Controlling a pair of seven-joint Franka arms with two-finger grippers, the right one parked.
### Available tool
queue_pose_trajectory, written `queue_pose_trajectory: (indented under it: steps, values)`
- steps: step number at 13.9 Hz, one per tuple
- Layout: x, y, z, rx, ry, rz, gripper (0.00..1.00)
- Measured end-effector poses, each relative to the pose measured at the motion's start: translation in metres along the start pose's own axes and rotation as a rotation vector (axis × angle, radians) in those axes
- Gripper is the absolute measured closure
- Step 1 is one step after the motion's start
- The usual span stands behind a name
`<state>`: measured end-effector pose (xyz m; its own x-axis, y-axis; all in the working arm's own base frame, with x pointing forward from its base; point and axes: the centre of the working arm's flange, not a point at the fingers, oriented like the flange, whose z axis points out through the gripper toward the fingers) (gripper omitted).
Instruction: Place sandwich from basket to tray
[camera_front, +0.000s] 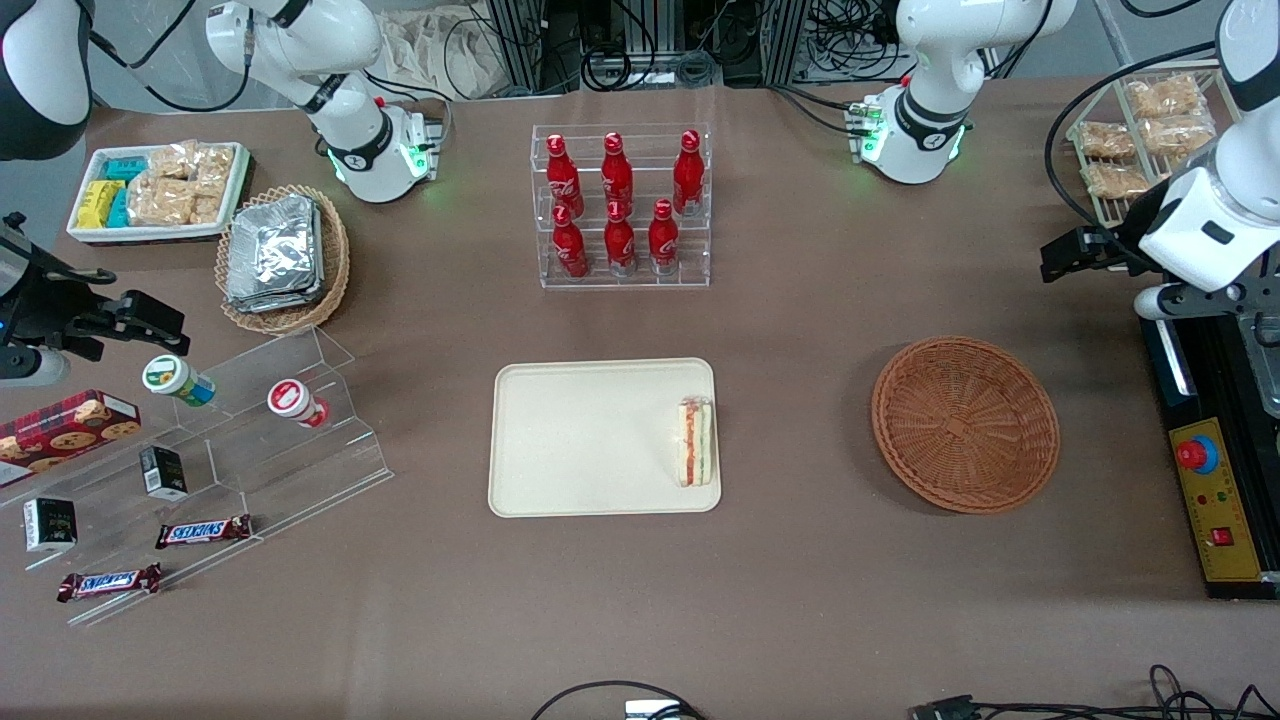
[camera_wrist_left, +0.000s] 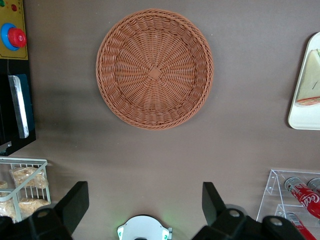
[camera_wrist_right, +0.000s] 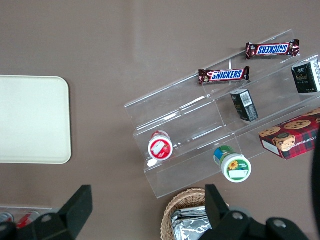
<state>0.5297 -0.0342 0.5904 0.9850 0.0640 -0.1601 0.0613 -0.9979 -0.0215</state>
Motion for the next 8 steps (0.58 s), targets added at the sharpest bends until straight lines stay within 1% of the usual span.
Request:
queue_pose_trajectory:
  steps: [8]
  values:
    - [0.0007,-0.0002,0.0034,0.001,-0.003,0.001,0.0]
